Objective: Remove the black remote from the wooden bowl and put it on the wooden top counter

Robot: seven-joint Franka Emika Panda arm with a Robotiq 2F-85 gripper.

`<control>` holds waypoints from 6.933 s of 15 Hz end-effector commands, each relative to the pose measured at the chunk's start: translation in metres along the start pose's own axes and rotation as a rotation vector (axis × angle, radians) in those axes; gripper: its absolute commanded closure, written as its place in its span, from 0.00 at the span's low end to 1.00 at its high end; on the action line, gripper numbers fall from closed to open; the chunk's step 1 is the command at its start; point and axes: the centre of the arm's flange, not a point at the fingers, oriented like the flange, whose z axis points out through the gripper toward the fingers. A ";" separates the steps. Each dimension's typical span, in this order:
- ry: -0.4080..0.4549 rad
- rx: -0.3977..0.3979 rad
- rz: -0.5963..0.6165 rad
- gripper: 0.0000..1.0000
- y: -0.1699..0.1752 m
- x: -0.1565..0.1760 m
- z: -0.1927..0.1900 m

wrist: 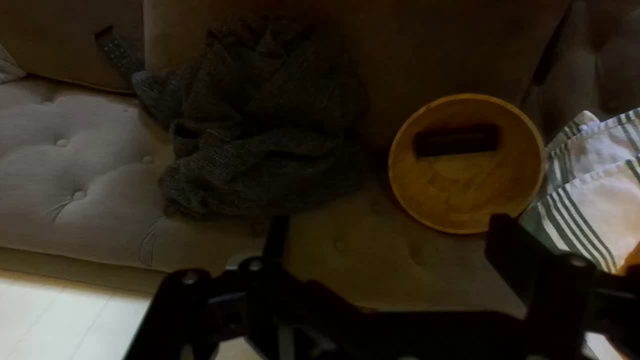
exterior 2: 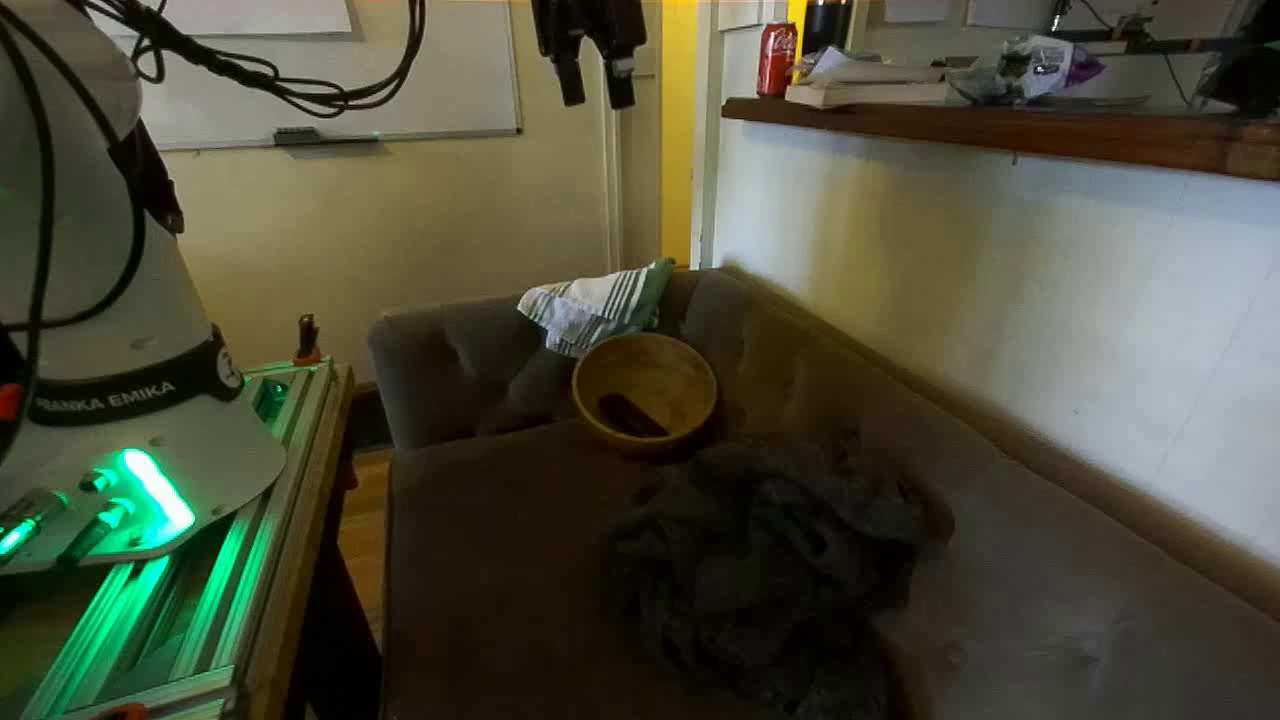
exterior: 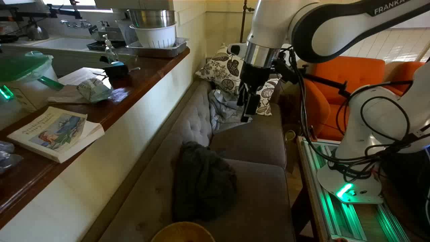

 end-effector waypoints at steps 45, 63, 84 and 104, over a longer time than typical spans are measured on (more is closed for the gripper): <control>-0.761 0.676 0.483 0.00 -0.222 0.018 0.351; -0.623 0.504 -0.604 0.00 -0.271 0.097 0.296; -0.383 0.301 -1.357 0.00 -0.260 0.174 0.435; -0.315 0.389 -1.661 0.00 -0.259 0.146 0.537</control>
